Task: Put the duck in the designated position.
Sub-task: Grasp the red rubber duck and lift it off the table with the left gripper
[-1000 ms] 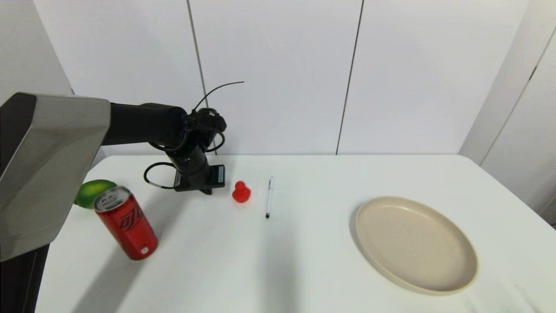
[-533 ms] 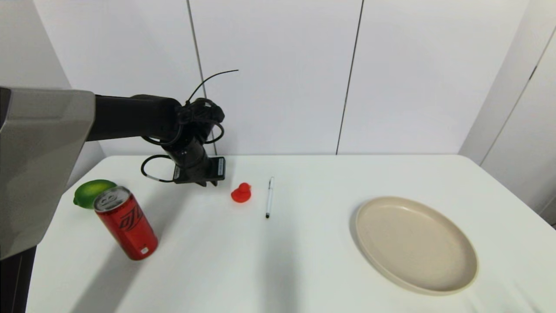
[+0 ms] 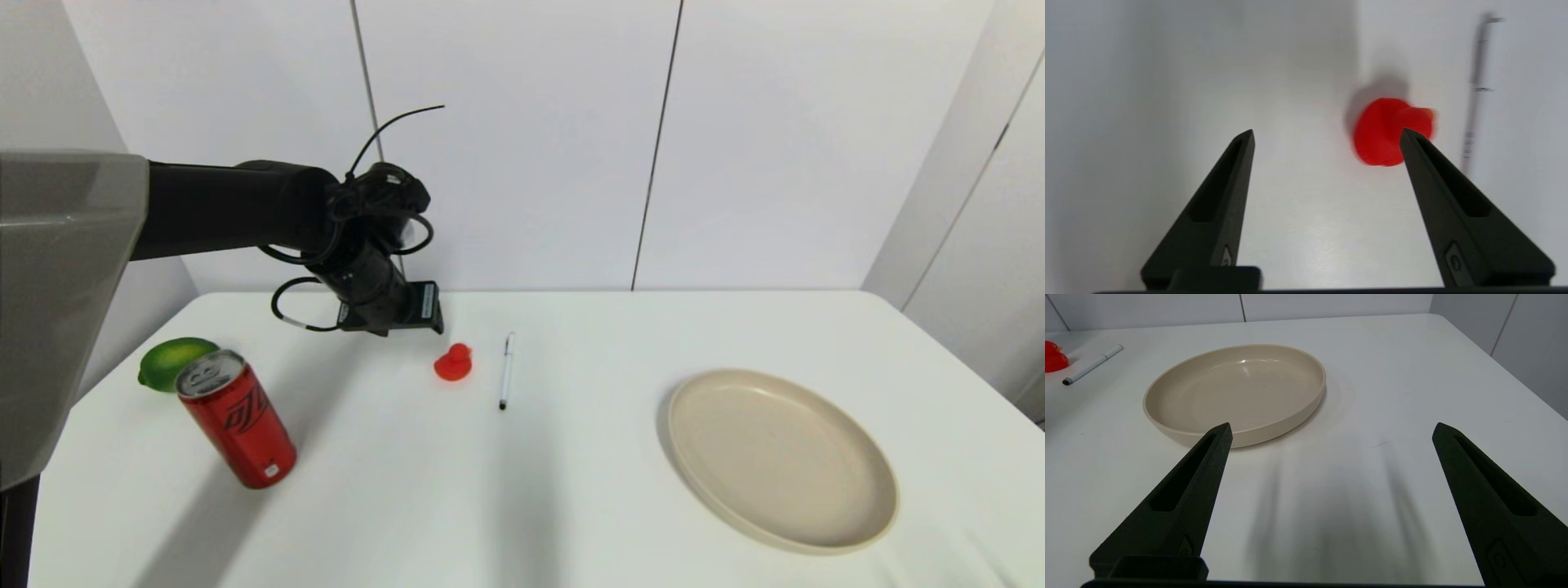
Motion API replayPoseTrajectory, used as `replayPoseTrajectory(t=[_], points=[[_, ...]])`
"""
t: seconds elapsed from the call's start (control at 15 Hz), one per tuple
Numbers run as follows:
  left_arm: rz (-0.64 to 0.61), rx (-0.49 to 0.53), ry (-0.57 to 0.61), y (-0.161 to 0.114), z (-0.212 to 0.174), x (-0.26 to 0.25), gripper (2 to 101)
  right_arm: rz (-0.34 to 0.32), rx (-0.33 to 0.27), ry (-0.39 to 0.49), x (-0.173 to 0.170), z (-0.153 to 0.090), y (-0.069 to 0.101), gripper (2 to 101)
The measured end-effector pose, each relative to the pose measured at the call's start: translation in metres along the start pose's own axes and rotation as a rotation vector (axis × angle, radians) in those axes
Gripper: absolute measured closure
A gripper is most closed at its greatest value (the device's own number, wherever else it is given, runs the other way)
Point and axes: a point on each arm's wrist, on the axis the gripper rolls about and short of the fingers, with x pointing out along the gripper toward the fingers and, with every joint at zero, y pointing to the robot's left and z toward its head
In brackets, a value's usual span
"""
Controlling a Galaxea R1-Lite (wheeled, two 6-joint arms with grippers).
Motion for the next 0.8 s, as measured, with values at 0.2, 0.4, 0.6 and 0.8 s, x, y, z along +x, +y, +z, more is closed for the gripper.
replayPoseTrajectory(t=[0.2, 0.4, 0.6, 0.8], points=[[-0.109, 0.174, -0.013, -0.001, 0.003, 0.003, 22.0, 0.0, 0.0, 0.0, 0.0, 0.0, 0.0, 5.2], [-0.225, 0.364, -0.021, -0.002, 0.004, 0.012, 16.8, 0.0, 0.0, 0.0, 0.0, 0.0, 0.0, 5.2], [-0.291, 0.547, -0.006, 0.003, 0.0, 0.025, 13.3, 0.0, 0.0, 0.0, 0.0, 0.0, 0.0, 5.2], [-0.304, 0.687, 0.038, 0.008, -0.008, 0.037, 10.7, 0.0, 0.0, 0.0, 0.0, 0.0, 0.0, 5.2]])
